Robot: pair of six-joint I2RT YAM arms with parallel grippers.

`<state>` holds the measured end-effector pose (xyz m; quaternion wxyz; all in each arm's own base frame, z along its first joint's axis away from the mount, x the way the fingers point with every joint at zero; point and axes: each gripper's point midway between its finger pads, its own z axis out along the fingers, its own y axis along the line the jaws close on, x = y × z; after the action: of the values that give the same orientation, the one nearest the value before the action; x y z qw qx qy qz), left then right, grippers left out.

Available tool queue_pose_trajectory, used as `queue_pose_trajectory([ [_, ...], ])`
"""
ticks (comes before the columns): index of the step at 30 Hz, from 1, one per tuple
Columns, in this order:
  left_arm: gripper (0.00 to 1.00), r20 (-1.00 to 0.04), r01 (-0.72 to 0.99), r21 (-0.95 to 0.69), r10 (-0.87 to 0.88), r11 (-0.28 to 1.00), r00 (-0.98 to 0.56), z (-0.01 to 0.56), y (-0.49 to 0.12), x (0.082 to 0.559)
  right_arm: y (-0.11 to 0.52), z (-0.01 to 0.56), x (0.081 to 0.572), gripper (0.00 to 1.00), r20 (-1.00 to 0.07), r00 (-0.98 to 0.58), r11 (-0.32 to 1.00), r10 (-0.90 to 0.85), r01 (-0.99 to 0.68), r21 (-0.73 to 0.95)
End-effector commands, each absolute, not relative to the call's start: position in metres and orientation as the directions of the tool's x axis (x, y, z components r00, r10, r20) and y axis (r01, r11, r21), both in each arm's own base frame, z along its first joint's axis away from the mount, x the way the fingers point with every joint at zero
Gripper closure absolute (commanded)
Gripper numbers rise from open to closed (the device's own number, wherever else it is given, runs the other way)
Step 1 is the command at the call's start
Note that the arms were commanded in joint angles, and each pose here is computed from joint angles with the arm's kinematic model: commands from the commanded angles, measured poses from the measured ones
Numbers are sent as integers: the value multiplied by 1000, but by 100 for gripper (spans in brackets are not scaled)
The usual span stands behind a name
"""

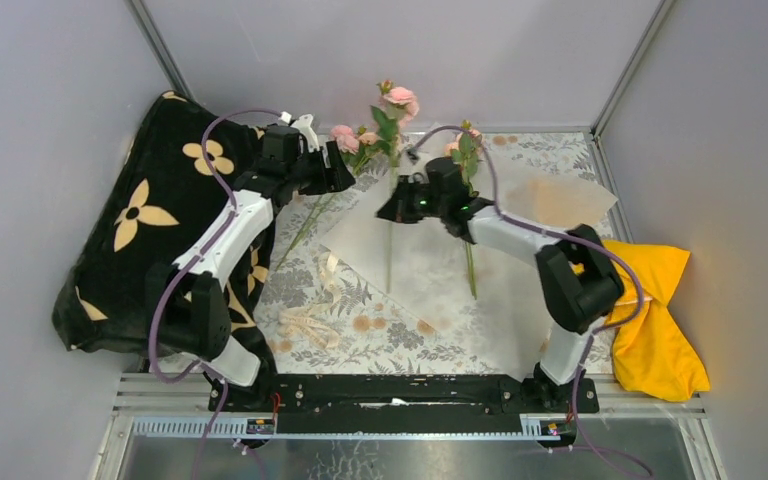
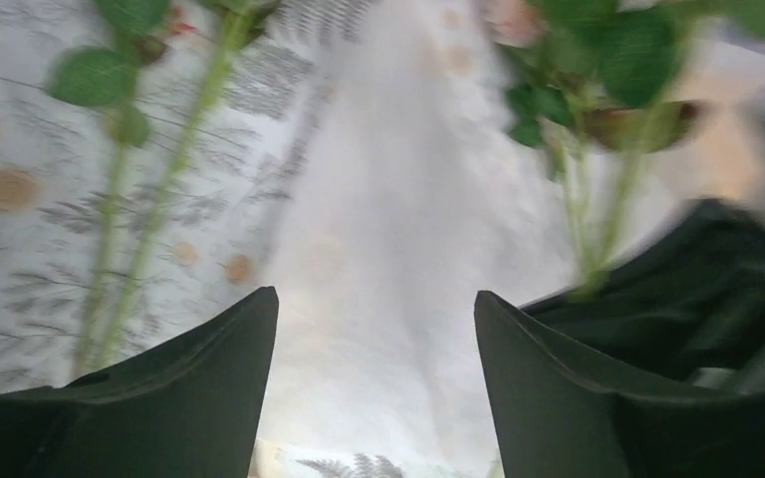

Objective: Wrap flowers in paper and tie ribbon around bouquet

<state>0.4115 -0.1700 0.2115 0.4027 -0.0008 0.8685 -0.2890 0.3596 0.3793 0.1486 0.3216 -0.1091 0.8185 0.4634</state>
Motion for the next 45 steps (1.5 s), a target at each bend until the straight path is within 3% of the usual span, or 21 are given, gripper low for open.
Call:
queue_pose_trajectory([
  [1, 20, -751, 226, -154, 34, 962, -659, 161, -115, 447, 264, 139, 382, 100, -696, -717, 847, -26, -386, 366],
  [4, 20, -654, 235, -4, 175, 972, -736, 110, -94, 460, 197, 128, 389, 100, -673, -724, 962, -150, -263, 69],
  [6, 21, -608, 244, 68, 234, 967, -759, 87, -83, 468, 164, 124, 393, 100, -641, -747, 980, -174, -195, -38],
  [9, 25, -571, 227, 131, 261, 965, -779, 64, -71, 483, 135, 120, 400, 100, -615, -769, 985, -172, -129, -114],
  [15, 48, -576, 214, 127, 248, 969, -779, 48, -73, 513, 122, 103, 410, 100, -570, -797, 975, -202, -111, -190],
  [20, 54, -578, 229, 101, 244, 968, -778, 46, -79, 515, 123, 80, 412, 96, -523, -827, 974, -207, -126, -187],
  [24, 53, -599, 254, 79, 250, 964, -761, 61, -83, 511, 124, 68, 414, 79, -495, -846, 976, -197, -123, -179],
  [29, 53, -660, 278, 20, 221, 960, -718, 94, -85, 518, 128, 80, 421, 46, -508, -839, 978, -194, -122, -172],
  [34, 54, -659, 214, 74, 209, 974, -723, 88, -64, 542, 135, 101, 417, 42, -528, -830, 983, -180, -136, -121],
  [45, 51, -555, 276, 78, 271, 958, -786, 24, -70, 553, 139, 113, 393, 41, -548, -821, 986, -162, -160, -51],
])
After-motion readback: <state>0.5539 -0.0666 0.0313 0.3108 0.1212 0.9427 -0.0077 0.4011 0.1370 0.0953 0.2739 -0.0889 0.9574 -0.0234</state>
